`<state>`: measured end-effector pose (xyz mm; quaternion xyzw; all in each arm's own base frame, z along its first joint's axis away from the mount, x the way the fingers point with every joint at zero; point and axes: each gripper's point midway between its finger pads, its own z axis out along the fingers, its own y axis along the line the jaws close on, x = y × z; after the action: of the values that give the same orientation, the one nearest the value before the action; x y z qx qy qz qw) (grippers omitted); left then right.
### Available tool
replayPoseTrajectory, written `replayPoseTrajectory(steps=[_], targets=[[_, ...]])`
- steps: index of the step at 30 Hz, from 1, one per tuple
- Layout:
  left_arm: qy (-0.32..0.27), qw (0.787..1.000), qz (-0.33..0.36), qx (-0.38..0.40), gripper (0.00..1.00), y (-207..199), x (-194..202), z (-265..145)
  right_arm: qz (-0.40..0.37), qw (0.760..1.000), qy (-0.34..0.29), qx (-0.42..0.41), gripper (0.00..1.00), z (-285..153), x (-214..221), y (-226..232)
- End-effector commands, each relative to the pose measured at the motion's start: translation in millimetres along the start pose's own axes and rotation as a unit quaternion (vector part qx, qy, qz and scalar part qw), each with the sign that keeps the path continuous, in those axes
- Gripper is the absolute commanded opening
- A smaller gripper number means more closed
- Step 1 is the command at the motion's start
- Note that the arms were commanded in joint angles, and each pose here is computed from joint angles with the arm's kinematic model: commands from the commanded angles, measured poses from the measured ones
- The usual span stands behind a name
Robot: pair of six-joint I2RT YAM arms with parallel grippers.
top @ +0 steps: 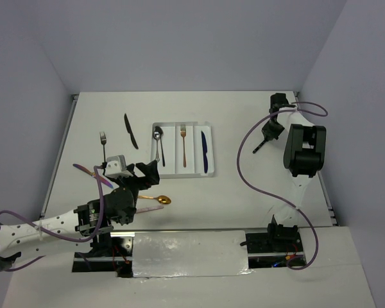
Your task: Sort the eating utensils into containers
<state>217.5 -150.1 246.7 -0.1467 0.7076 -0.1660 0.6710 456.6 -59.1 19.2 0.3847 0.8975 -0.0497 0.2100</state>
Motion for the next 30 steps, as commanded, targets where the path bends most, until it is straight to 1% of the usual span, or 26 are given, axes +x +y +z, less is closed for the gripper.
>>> replayPoseTrajectory(steps=[1, 2, 4, 5, 6, 8, 9, 11, 12, 14, 15, 17, 18, 19, 22, 24, 25, 27, 30], targets=[[-0.01, 1.0, -0.028, 0.005, 0.95, -6, -12, 0, -0.009, 1.0, -0.001, -0.029, 0.0, -1, -5, 10], [-0.01, 1.0, -0.028, 0.004, 0.95, -6, -11, 0, -0.021, 0.998, -0.002, -0.057, 0.0, -9, -6, 20], [-0.009, 1.0, -0.027, 0.005, 0.95, -7, -11, 0, -0.041, 0.995, -0.012, -0.087, 0.0, -25, -4, 34], [-0.009, 1.0, -0.026, 0.005, 0.95, -7, -12, 0, -0.052, 0.993, -0.03, -0.105, 0.0, -37, -8, 45], [-0.009, 1.0, -0.025, 0.005, 0.95, -7, -11, 0, -0.089, 0.985, -0.056, -0.138, 0.0, -67, -5, 67], [-0.009, 1.0, -0.023, 0.004, 0.94, -7, -11, 1, -0.132, 0.969, -0.086, -0.189, 0.0, -102, 6, 98], [-0.01, 1.0, -0.023, 0.003, 0.95, -7, -11, 1, -0.173, 0.95, -0.1, -0.239, 0.0, -138, 23, 124], [-0.011, 1.0, -0.02, 0.0, 0.95, -5, -9, 1, -0.212, 0.922, -0.115, -0.303, 0.0, -170, 43, 153], [-0.011, 1.0, -0.021, 0.0, 0.95, -6, -10, 1, -0.242, 0.896, -0.108, -0.355, 0.0, -197, 70, 175], [-0.012, 1.0, -0.018, -0.003, 0.95, -5, -8, 2, -0.258, 0.877, -0.11, -0.39, 0.0, -218, 89, 195], [-0.012, 1.0, -0.017, -0.004, 0.95, -5, -9, 2, -0.28, 0.864, -0.107, -0.405, 0.0, -230, 111, 212], [-0.012, 1.0, -0.018, -0.006, 0.95, -5, -10, 2, -0.303, 0.858, -0.096, -0.404, 0.0, -234, 133, 224], [-0.012, 1.0, -0.017, -0.006, 0.95, -5, -9, 2, -0.314, 0.85, -0.095, -0.412, 0.0, -239, 140, 232], [-0.012, 1.0, -0.018, -0.006, 0.95, -4, -9, 2, -0.331, 0.843, -0.082, -0.416, 0.0, -234, 162, 242], [-0.012, 1.0, -0.017, -0.005, 0.95, -5, -9, 2, -0.349, 0.832, -0.063, -0.427, 0.0, -227, 193, 261], [-0.013, 1.0, -0.017, -0.005, 0.95, -4, -9, 2, -0.356, 0.827, -0.06, -0.431, 0.0, -224, 203, 270], [-0.013, 1.0, -0.017, -0.006, 0.95, -4, -9, 2, -0.358, 0.832, -0.051, -0.421, 0.0, -213, 212, 271], [-0.013, 1.0, -0.017, -0.007, 0.95, -4, -9, 2, -0.356, 0.832, -0.051, -0.423, 0.0, -211, 218, 277], [-0.012, 1.0, -0.014, -0.008, 0.95, -5, -7, 3, -0.357, 0.839, -0.047, -0.408, 0.0, -197, 226, 278]])
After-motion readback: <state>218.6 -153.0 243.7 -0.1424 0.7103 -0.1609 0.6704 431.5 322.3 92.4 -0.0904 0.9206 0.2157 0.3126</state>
